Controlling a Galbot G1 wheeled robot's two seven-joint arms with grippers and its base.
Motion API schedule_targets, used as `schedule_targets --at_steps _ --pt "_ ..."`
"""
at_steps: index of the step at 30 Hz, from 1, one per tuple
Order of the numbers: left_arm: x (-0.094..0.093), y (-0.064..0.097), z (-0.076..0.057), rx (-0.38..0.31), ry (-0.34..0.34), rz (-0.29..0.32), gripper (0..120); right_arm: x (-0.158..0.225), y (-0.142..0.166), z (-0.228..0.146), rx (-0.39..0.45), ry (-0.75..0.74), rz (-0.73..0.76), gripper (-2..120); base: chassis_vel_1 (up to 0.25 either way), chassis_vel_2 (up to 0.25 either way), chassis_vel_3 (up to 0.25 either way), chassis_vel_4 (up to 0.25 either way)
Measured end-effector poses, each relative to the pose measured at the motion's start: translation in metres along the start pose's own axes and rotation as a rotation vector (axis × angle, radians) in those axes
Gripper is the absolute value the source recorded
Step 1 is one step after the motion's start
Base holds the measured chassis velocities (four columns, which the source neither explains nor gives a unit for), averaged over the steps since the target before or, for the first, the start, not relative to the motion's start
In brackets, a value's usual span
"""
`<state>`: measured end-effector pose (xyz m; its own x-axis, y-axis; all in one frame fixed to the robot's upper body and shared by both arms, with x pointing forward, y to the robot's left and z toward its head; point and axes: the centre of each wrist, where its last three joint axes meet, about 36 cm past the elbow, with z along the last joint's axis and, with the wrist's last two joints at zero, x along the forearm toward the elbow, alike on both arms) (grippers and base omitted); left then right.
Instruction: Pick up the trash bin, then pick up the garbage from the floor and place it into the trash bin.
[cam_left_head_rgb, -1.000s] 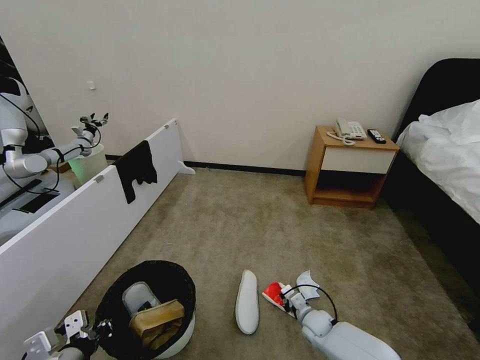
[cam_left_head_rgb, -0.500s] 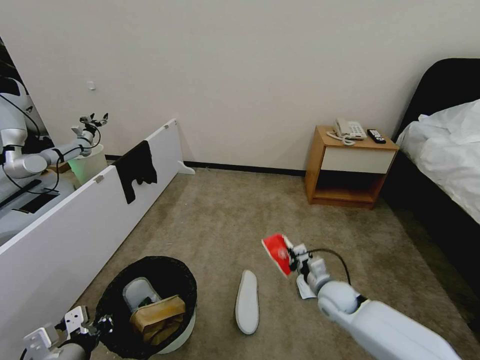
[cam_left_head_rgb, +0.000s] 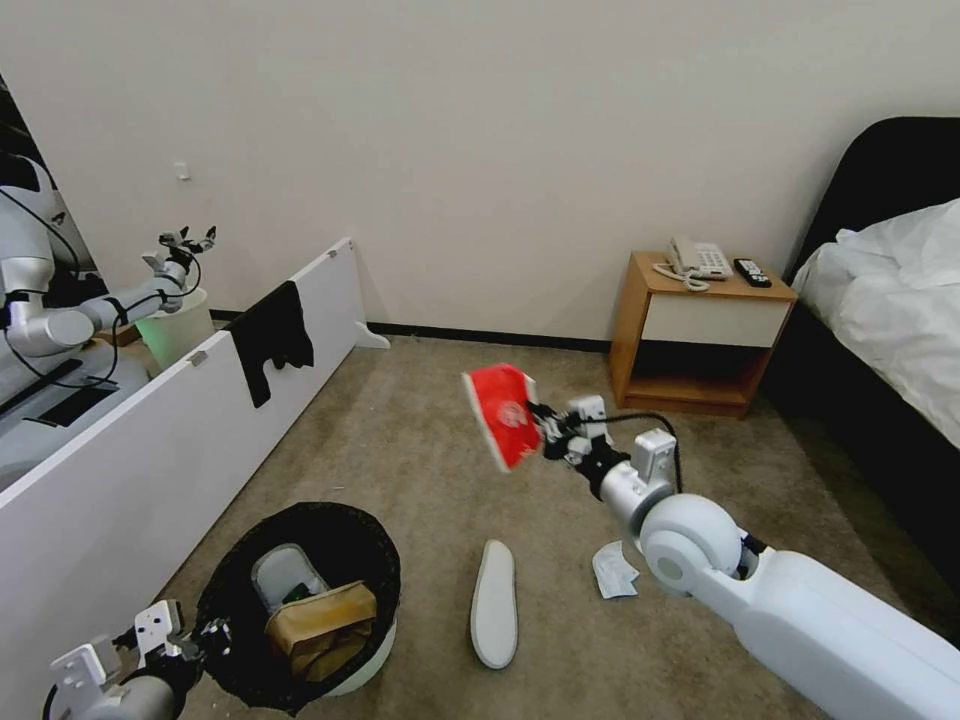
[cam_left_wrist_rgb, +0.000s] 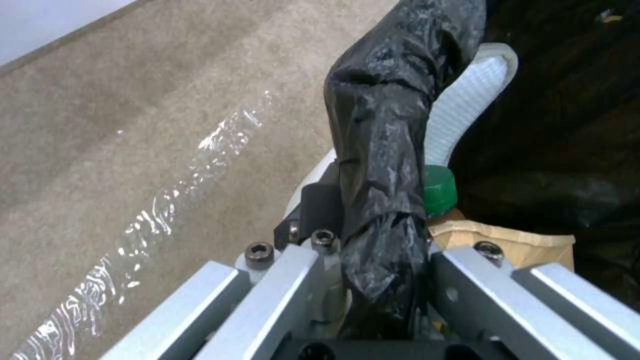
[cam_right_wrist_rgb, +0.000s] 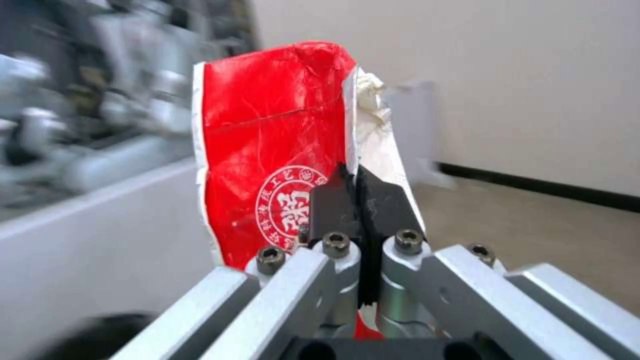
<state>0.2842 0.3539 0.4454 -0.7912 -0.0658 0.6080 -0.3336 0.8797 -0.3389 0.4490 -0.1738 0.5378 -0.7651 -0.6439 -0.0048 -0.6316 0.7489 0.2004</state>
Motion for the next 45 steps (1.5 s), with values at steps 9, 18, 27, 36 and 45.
schedule_targets --at_steps 9,18,27,36,45 --pt "0.002 -0.007 -0.002 -0.032 0.003 0.021 1 -0.018 0.065 -0.031 -0.096 0.021 -0.264 0 0.000 0.000 0.000 0.000" --pt "0.002 -0.011 -0.004 -0.056 0.001 0.028 1 -0.028 0.103 -0.012 -0.057 0.157 -0.384 0 0.000 0.000 0.000 0.000" --pt "0.003 -0.012 -0.008 -0.063 -0.008 0.034 1 -0.038 0.115 0.031 -0.003 0.295 -0.399 0 0.000 0.000 0.000 0.000" --pt "0.003 -0.011 -0.011 -0.059 -0.016 0.037 1 -0.037 0.116 0.061 0.024 0.373 -0.381 0 0.000 0.000 0.000 0.000" --pt "0.000 -0.010 -0.010 -0.051 -0.012 0.037 1 -0.043 0.112 0.087 0.043 0.418 -0.346 0 0.000 0.000 0.000 0.000"
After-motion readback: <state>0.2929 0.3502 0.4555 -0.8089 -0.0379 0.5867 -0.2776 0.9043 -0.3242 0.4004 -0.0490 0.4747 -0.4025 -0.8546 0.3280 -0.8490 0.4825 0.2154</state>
